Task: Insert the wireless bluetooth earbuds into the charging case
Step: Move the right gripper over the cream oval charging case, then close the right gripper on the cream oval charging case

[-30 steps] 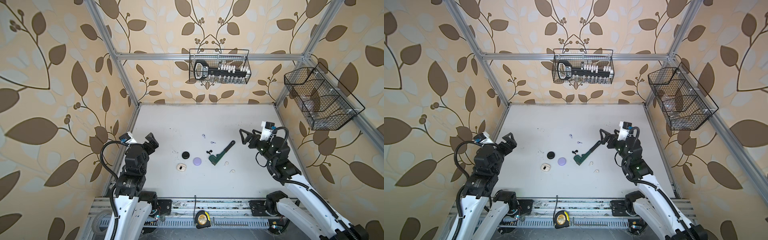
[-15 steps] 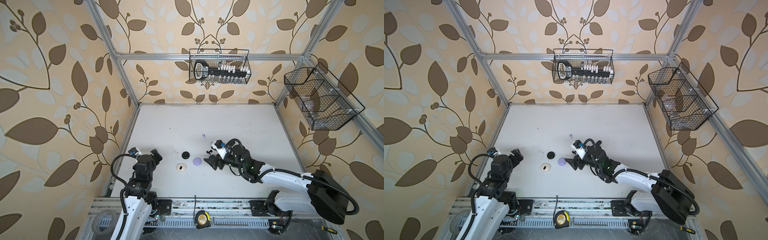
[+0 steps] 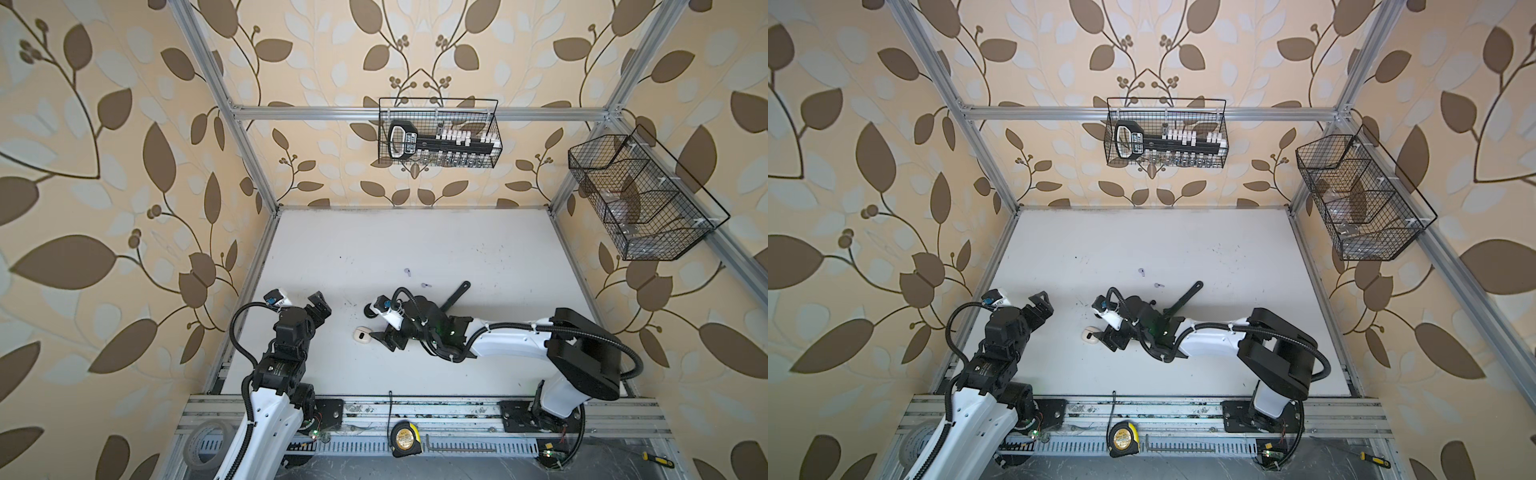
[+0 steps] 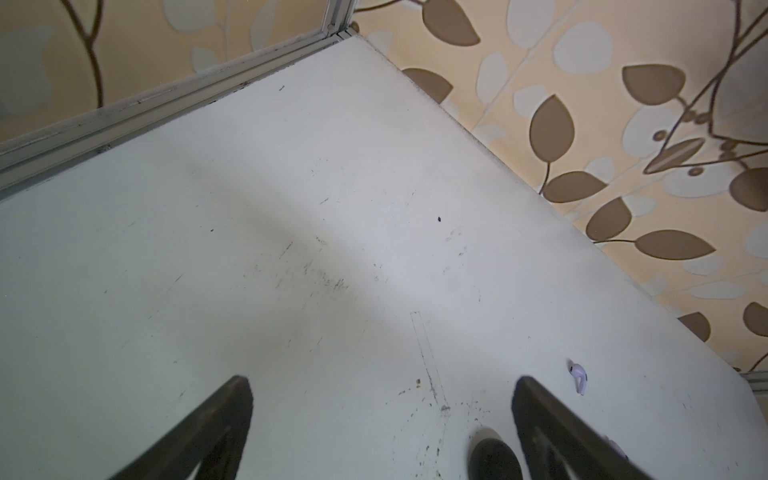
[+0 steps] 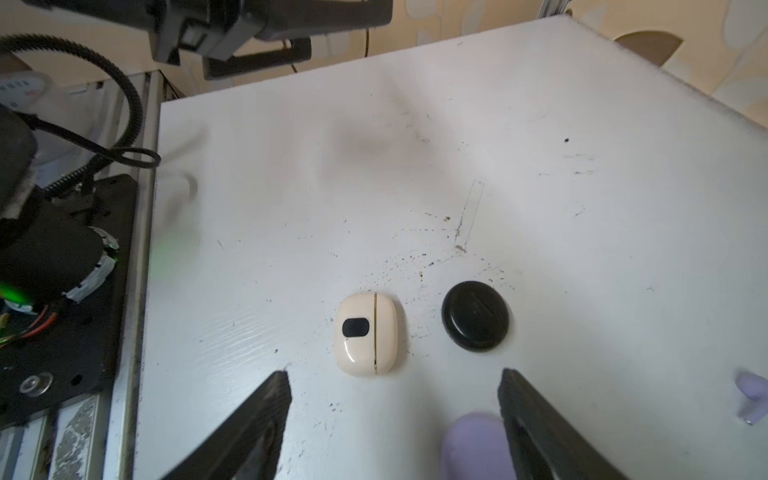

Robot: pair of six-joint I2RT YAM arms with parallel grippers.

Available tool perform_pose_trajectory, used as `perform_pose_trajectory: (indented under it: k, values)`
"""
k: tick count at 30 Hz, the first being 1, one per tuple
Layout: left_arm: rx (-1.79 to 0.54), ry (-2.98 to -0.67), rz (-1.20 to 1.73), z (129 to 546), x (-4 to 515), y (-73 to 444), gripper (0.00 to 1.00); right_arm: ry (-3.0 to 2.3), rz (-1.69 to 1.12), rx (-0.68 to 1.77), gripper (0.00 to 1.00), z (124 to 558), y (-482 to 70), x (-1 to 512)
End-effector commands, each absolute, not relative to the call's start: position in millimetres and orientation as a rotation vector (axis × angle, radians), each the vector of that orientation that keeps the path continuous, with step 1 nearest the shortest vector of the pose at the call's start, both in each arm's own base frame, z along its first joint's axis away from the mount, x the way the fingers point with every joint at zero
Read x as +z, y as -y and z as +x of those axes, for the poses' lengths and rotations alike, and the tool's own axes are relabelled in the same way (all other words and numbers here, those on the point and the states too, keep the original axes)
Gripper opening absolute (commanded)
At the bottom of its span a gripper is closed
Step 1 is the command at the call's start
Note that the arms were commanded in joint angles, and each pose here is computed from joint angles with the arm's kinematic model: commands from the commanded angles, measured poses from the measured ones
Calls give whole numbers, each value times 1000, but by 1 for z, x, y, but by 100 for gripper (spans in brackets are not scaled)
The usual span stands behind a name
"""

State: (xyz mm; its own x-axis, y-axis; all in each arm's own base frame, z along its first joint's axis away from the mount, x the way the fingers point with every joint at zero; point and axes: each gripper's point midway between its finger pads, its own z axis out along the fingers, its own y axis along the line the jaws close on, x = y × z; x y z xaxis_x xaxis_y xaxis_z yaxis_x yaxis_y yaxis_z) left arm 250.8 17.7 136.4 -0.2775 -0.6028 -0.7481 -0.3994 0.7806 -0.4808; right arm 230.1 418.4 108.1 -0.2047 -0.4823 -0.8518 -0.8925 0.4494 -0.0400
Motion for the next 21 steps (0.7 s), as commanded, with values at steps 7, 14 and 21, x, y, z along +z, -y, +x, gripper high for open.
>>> perform_pose_trajectory:
  k: [7, 14, 21]
  values:
    - [-232, -1872, -760, 257, 152, -19, 99, -1950, -1336, 557, 81, 228, -443, 65]
    - [-227, -1835, -767, 251, 156, -23, 99, -1988, -1404, 571, 78, 227, -456, 40]
    - [-233, -1808, -780, 245, 159, -26, 99, -2014, -1425, 571, 73, 223, -461, 23]
